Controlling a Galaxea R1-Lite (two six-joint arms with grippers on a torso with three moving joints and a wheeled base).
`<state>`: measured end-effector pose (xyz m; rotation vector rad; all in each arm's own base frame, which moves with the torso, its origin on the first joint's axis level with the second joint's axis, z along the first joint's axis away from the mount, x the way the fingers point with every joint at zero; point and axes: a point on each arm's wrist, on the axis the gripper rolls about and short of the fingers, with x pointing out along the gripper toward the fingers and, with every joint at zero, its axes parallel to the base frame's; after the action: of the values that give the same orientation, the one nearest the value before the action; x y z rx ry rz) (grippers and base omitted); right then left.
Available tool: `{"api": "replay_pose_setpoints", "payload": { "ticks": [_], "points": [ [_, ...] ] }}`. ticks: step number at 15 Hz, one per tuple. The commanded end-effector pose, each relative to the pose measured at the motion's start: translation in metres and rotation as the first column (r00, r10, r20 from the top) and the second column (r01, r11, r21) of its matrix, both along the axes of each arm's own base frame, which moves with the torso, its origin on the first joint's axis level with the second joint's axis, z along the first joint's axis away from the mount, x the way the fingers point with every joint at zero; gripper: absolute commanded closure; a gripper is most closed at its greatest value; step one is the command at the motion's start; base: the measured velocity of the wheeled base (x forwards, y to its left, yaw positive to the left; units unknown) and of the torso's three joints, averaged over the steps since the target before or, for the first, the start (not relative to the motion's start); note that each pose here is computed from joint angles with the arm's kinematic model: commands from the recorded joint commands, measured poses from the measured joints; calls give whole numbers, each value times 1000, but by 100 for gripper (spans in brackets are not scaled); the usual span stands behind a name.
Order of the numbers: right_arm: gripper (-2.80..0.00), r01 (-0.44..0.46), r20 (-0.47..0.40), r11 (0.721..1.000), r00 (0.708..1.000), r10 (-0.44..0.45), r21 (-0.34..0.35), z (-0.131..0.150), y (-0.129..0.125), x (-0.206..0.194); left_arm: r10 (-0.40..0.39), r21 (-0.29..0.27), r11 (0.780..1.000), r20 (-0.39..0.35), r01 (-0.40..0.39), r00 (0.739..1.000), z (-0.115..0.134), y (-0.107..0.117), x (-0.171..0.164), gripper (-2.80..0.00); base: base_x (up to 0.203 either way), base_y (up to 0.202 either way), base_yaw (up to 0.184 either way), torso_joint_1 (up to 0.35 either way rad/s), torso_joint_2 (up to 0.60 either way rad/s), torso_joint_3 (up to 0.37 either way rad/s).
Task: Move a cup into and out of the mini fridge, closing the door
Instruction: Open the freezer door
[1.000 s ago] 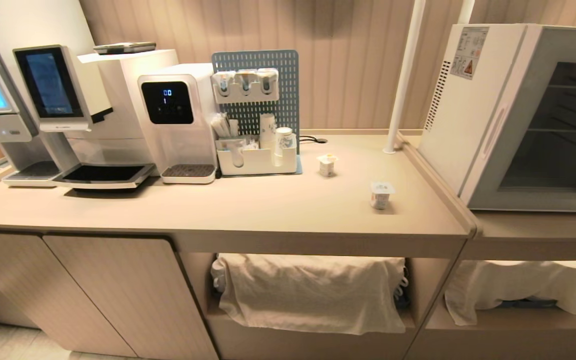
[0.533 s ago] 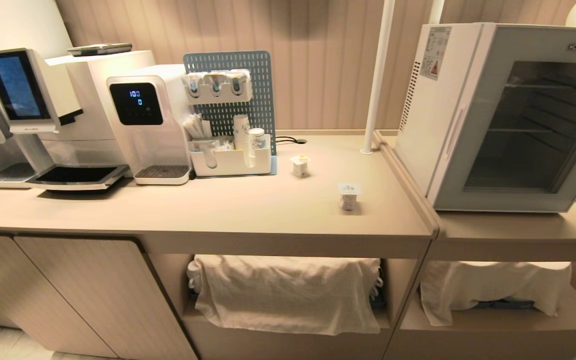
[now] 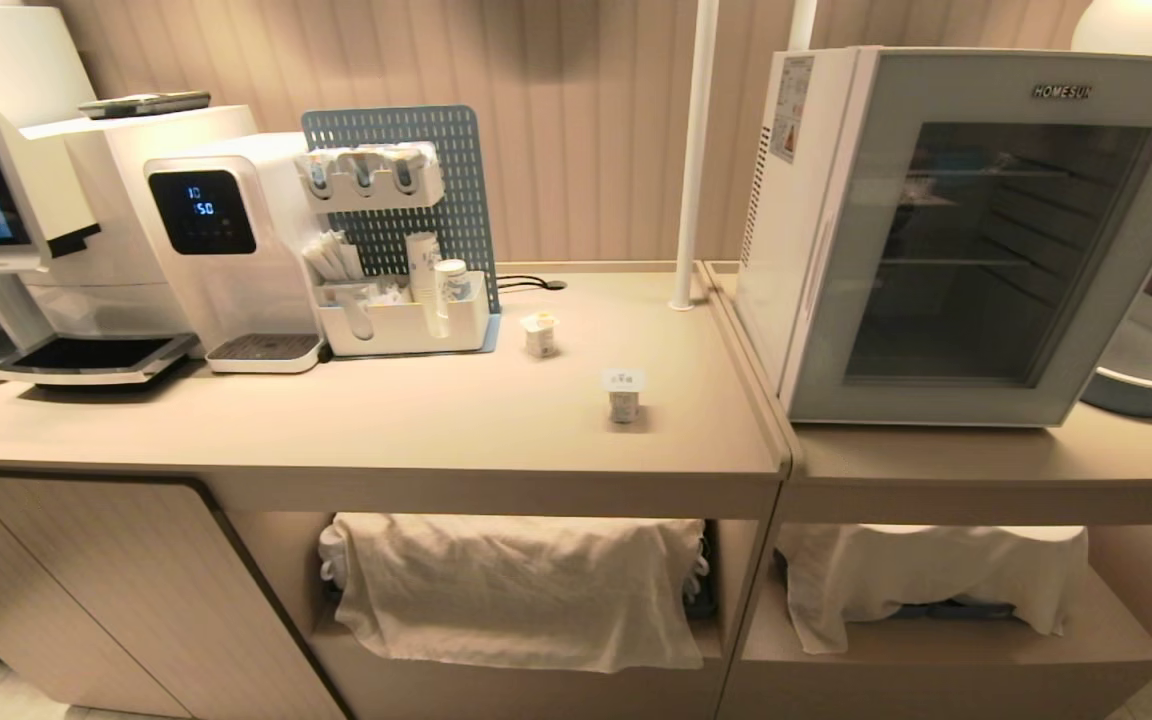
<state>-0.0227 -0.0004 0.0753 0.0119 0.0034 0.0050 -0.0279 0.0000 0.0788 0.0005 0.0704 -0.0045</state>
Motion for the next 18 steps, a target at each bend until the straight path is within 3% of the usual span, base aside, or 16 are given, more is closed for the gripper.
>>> {"api": "replay_pose_setpoints", "payload": {
  "ticks": [1,18],
  "points": [
    [0,0,-1,1000,1000,0,0,0,0,0,0,0,1000,0,0,1000,0,0,0,0,0,-196,-1,2,2,2],
    [0,0,-1,1000,1000,0,-1,0,0,0,-2,-1,1000,0,2,1000,0,0,0,0,0,-195,-1,3,3,3]
  ]
}}
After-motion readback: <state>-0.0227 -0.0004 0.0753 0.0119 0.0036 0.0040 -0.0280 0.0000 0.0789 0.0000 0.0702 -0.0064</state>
